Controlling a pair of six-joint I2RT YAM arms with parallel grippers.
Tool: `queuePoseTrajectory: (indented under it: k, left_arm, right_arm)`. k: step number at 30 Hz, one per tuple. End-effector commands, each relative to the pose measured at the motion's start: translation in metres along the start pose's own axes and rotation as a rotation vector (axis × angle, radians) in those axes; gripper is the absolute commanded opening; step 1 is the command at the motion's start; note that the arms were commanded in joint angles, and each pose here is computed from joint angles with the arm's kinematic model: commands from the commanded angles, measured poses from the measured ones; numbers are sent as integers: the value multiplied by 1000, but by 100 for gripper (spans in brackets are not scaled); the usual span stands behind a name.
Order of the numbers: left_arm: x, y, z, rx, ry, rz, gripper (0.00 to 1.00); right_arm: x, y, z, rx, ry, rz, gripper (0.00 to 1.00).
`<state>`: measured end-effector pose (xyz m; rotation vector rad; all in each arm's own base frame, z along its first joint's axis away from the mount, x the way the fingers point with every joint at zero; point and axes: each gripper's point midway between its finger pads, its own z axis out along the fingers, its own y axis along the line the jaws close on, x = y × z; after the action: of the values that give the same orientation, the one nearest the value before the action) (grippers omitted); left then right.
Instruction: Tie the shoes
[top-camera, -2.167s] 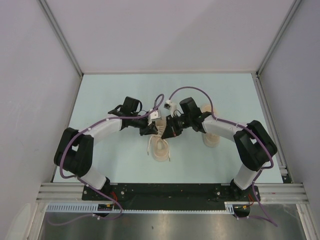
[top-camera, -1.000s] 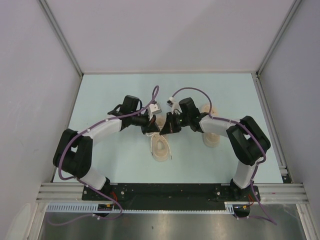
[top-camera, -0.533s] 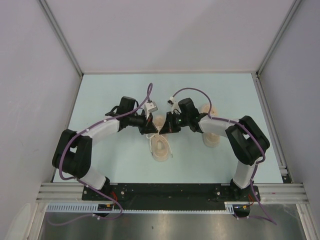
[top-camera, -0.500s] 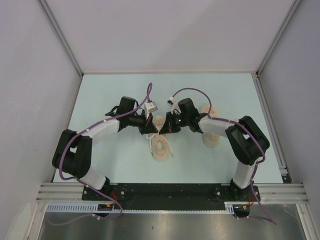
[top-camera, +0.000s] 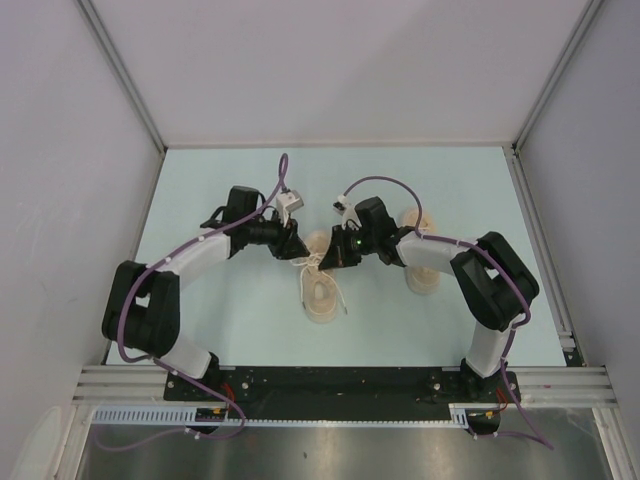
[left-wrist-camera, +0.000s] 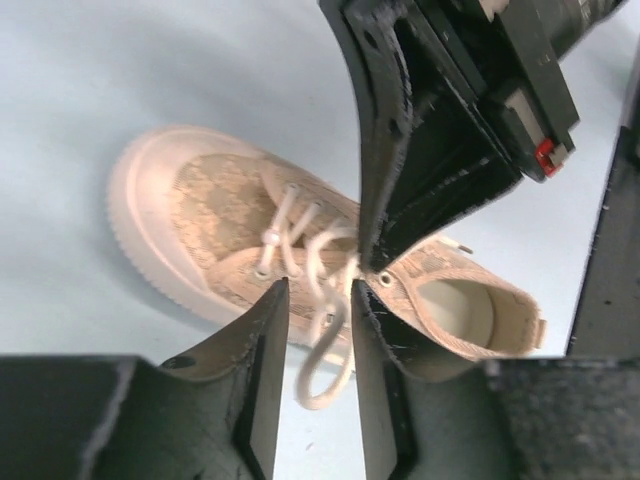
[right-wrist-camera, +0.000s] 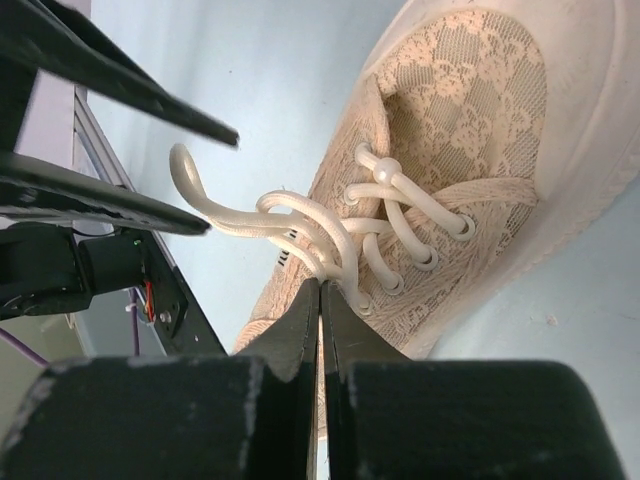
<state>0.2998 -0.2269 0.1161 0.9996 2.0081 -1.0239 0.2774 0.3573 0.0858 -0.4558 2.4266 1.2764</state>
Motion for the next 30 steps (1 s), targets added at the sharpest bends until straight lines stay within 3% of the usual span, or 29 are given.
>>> queuePoseTrajectory:
  k: [1,6,17,23,30]
  left_arm:
    - [-30,19,-8,-91,-17,75,38]
    - [-42,34,-6,-117,1,116,36]
    - [-4,22,24,22,193,96,13]
    - [7,1,26,116,220,78,12]
    - [3,-7,28,165,192,58,18]
  right_arm:
    - [1,11,-6,-17,8,-44,0]
    - [2,12,-7,-17,12,-49,0]
    - [-1,8,-8,-3,0,-42,0]
    - [-4,4,-7,5,-11,-39,0]
    - [-9,6,-6,-12,-28,-44,0]
